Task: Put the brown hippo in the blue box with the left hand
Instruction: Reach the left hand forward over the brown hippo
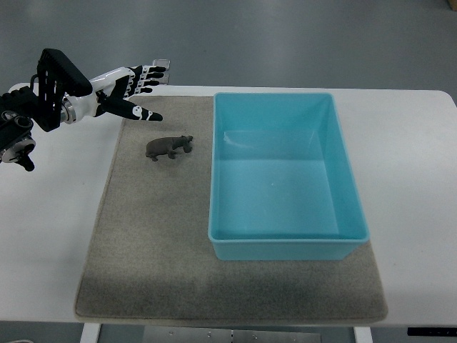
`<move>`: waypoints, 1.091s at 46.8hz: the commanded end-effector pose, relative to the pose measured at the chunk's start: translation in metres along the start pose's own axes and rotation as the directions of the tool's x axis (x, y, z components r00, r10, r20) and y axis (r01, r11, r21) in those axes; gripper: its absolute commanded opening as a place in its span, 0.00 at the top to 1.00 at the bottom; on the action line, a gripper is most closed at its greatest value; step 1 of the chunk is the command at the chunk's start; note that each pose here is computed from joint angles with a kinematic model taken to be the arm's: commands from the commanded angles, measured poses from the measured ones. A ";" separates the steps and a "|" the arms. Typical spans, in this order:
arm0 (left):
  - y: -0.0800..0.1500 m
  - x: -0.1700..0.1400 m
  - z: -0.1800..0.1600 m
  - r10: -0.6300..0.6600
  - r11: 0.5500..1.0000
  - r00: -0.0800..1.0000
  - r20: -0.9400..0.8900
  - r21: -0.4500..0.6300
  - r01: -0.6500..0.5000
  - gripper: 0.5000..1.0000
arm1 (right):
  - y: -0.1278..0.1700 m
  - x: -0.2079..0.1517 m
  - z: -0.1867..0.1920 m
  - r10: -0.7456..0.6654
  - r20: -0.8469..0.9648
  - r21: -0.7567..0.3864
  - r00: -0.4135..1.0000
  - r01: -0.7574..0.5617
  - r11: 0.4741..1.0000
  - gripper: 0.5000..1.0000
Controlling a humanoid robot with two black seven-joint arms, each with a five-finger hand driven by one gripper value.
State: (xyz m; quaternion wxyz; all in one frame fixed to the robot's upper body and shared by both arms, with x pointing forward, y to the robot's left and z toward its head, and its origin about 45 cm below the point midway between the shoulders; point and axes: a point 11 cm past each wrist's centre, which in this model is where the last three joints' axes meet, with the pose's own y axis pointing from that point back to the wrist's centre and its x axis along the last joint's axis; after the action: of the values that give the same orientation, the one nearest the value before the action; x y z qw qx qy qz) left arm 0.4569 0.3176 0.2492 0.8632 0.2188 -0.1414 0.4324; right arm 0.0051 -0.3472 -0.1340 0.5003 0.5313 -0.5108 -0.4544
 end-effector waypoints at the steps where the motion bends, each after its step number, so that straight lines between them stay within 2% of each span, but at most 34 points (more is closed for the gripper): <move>1: -0.001 -0.001 0.001 -0.016 1.000 0.999 0.050 0.009 0.015 0.04 | 0.000 0.000 -0.001 0.000 0.000 0.002 1.000 0.000 1.000 0.13; 11: 0.000 -0.010 0.004 -0.079 0.997 0.981 0.179 0.037 0.073 0.06 | 0.000 0.000 0.000 0.000 0.000 0.000 1.000 0.000 1.000 0.13; 16: 0.000 -0.010 0.004 -0.091 0.995 0.972 0.215 0.049 0.082 0.12 | 0.000 0.000 0.000 0.000 0.000 0.000 1.000 0.000 1.000 0.13; 38: 0.002 -0.012 -0.001 -0.132 0.989 0.927 0.351 0.105 0.101 0.11 | 0.000 0.000 -0.001 0.000 0.000 0.002 1.000 0.000 1.000 0.13; 51: 0.002 -0.015 0.004 -0.148 0.989 0.881 0.450 0.093 0.119 0.10 | 0.000 0.000 -0.001 0.000 0.000 0.002 1.000 0.000 1.000 0.13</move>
State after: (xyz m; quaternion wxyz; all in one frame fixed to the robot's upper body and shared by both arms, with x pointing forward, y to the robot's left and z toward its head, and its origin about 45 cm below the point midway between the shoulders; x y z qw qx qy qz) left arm 0.4485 0.3086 0.2466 0.8256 0.3505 -0.3051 0.3201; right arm 0.0057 -0.3472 -0.1340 0.5001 0.5316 -0.5110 -0.4541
